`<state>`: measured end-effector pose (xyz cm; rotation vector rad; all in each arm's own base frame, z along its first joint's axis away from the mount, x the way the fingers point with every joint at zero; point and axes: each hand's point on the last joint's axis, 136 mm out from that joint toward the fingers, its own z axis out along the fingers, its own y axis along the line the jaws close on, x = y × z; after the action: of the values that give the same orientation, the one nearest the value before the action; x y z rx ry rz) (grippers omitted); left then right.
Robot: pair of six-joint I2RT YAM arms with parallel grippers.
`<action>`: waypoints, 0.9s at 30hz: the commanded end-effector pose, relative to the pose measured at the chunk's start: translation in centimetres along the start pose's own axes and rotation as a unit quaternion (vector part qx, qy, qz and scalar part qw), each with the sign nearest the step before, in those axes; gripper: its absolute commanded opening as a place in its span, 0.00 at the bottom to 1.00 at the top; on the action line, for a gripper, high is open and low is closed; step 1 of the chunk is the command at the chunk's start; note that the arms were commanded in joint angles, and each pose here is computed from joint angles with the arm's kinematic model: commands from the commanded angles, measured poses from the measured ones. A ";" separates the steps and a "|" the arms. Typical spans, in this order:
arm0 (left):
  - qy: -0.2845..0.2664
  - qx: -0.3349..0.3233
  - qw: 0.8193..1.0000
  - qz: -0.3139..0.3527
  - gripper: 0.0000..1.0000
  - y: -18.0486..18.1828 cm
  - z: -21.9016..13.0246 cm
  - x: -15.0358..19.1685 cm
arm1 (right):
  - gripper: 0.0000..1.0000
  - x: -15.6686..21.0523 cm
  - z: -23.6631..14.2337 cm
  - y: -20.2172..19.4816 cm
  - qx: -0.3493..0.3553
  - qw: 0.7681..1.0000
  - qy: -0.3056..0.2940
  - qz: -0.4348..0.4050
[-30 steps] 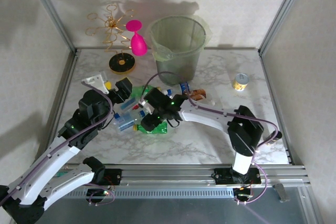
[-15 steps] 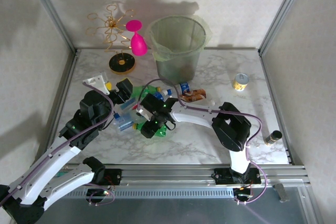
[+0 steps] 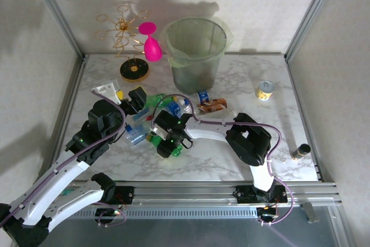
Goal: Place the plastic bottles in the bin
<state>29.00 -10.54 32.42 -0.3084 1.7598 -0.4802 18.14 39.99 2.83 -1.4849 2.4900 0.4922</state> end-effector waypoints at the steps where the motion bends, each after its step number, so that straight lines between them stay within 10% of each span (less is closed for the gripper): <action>1: -0.006 0.002 1.000 0.011 0.86 -0.1 0.1 0.0 | 0.57 0.2 0.0 1.8 -0.028 1.000 -0.004 -0.012; 14: -0.003 0.016 1.000 0.001 0.86 -1.0 -0.1 -0.6 | 0.40 -1.2 -6.6 3.2 -0.025 0.995 -0.092 -0.016; 21: -0.037 0.050 0.998 -0.009 0.84 -3.9 -2.6 -6.1 | 0.40 -6.1 -17.7 -0.4 0.020 0.969 -0.245 0.028; 27: -0.044 0.041 0.998 0.009 0.84 -4.8 -2.1 -7.7 | 0.39 -9.8 -30.9 -8.0 0.013 0.900 -0.419 0.119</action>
<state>27.88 -10.41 42.46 -0.2813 1.6033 -0.5660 27.30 34.27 26.65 -0.8625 2.0836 0.7823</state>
